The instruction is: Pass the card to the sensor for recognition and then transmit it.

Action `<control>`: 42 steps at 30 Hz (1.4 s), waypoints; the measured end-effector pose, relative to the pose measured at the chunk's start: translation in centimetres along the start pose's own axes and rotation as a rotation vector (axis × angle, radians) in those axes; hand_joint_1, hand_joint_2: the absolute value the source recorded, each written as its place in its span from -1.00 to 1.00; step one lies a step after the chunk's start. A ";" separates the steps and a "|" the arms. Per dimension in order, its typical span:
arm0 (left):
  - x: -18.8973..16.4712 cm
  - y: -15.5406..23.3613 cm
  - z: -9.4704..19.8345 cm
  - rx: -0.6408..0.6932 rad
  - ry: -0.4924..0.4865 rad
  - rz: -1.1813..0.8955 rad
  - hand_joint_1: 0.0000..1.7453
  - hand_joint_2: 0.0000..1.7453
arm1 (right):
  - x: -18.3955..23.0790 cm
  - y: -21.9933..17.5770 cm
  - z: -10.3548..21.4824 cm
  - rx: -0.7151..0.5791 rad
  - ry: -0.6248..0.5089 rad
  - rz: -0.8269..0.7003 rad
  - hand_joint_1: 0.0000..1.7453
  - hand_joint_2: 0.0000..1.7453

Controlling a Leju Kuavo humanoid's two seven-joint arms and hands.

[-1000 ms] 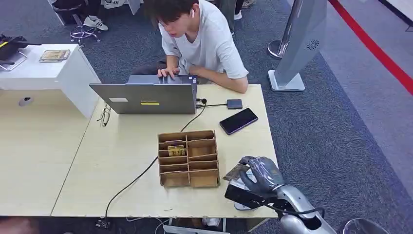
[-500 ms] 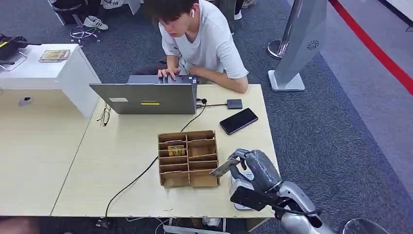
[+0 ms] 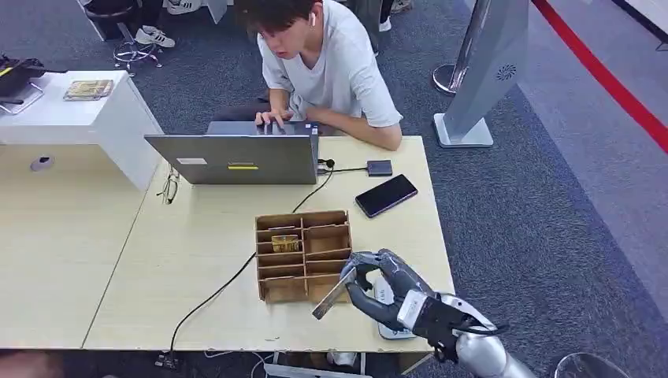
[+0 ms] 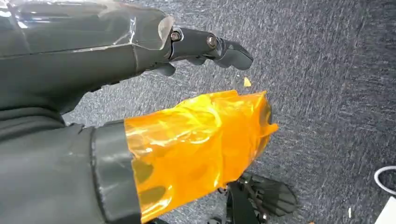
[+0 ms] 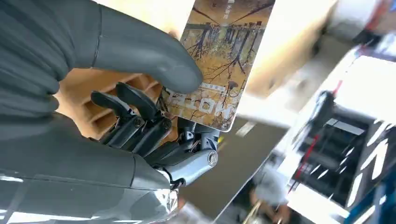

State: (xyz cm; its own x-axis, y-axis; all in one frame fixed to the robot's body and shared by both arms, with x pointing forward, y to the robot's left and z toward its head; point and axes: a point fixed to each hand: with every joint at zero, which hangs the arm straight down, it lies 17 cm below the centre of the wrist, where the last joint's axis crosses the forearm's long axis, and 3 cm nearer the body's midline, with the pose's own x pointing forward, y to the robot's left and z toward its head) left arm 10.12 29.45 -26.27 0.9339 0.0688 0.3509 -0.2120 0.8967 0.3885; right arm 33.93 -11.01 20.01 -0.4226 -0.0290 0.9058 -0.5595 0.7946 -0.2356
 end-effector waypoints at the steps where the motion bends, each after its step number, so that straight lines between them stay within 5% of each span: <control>1: 0.0 0.1 0.0 0.001 -0.002 -0.003 -1.00 -1.00 | 0.4 0.3 0.0 0.017 -0.016 -0.036 1.00 1.00; 8: 0.3 0.6 -0.3 0.010 -0.020 -0.012 -1.00 -1.00 | 2.6 1.9 0.6 0.109 -0.095 -0.233 1.00 1.00; 42: 0.3 0.9 -0.3 0.017 -0.031 -0.029 -1.00 -1.00 | 6.6 4.3 2.9 0.191 -0.242 -0.521 1.00 1.00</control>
State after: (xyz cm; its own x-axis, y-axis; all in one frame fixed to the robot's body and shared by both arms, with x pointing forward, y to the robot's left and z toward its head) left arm 10.35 30.39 -26.10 0.9302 0.0292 0.3658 -0.1905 0.8904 0.4134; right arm 26.67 -9.50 23.96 -0.1964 -0.5397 0.8186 -0.8452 0.5164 0.1376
